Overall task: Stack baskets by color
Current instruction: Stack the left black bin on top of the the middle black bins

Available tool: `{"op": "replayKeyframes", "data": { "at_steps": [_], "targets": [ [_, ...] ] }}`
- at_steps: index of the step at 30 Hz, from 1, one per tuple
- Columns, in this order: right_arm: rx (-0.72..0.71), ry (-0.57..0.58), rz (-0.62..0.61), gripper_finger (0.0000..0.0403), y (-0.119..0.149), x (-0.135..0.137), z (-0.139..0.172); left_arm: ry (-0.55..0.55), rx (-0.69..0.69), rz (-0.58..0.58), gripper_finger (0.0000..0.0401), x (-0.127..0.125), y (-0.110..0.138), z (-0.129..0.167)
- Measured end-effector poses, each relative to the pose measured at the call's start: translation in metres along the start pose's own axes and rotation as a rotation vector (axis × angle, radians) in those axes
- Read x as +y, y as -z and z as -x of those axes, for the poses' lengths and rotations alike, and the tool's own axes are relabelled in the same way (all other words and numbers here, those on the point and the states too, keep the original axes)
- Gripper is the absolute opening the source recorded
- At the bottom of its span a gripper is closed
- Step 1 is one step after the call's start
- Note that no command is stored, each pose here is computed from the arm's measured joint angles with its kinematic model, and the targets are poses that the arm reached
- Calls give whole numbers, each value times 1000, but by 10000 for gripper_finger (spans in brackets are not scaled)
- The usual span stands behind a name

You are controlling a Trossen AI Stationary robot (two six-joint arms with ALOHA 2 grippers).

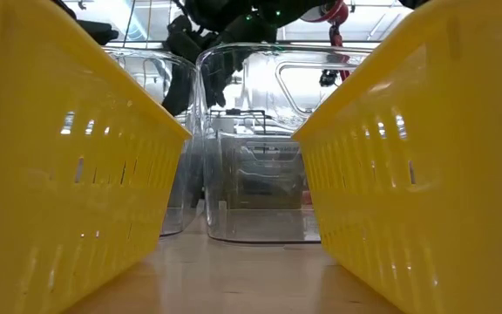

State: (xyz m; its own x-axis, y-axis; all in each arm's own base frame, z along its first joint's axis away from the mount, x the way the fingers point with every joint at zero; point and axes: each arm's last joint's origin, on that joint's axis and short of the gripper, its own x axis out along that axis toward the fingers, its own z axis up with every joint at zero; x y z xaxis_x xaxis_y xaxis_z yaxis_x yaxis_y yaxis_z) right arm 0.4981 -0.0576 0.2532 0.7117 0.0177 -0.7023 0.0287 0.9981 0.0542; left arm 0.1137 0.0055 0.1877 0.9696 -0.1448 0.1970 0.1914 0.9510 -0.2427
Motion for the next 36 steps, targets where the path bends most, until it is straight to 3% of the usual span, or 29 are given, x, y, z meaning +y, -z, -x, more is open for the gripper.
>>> {"op": "replayKeyframes", "data": {
  "at_steps": [19, 36],
  "targets": [
    [150, 17, 66, 99, 31, 6, -16, 1, -2, -1, 30, 0, 0, 0],
    [178, 16, 73, 153, 37, 7, -18, 1, -2, -1, 33, 0, 0, 0]
  ]
}}
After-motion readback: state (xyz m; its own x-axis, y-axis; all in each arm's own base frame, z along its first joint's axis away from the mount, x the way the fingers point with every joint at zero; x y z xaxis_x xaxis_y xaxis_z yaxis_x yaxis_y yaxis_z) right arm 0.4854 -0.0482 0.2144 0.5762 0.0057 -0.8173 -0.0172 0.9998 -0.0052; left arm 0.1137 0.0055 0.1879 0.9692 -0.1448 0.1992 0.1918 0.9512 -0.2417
